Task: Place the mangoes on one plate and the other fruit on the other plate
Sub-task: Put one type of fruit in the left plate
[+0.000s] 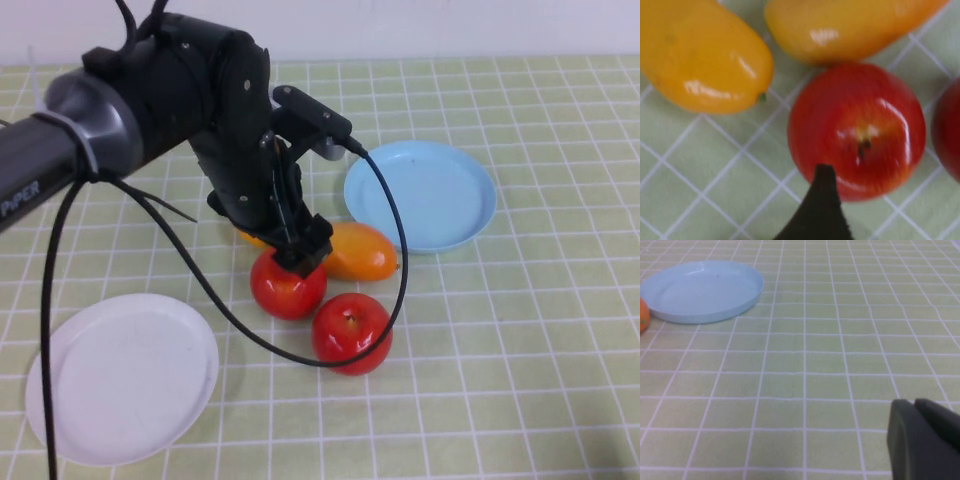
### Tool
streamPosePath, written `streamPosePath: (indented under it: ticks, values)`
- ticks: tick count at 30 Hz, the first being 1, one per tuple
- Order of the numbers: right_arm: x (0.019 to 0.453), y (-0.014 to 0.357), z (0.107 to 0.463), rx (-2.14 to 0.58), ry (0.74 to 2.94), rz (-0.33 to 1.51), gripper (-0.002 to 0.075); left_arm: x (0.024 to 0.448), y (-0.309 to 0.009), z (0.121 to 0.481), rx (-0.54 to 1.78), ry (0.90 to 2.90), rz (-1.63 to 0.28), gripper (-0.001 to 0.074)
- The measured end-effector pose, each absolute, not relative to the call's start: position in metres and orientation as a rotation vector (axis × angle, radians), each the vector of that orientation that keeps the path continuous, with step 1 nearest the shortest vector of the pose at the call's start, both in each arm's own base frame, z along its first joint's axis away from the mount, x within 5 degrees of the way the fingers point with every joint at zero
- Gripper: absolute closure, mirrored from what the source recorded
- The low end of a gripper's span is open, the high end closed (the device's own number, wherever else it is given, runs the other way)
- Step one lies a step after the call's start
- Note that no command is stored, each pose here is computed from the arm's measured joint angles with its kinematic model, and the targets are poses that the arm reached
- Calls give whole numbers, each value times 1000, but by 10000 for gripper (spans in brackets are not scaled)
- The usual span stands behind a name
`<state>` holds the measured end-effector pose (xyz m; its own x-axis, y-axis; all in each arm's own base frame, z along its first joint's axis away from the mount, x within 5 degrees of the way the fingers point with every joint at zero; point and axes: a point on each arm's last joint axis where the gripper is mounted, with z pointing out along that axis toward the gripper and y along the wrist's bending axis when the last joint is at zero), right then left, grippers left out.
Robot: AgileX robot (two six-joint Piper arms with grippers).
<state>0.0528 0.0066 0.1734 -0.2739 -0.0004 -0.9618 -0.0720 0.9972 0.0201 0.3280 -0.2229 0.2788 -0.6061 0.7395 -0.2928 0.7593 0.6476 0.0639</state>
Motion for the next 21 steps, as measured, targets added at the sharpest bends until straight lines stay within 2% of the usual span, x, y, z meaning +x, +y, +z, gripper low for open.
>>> streamPosePath:
  ticks: [5, 10, 21]
  values:
    - [53, 7, 173, -53, 1847, 69, 743, 336, -228, 265, 1200, 2571, -97, 141]
    - [53, 7, 173, -53, 1847, 69, 743, 345, -230, 246, 1225, 2576, -38, 136]
    - [53, 7, 173, -53, 1847, 69, 743, 353, -235, 234, 1233, 2549, -10, 134]
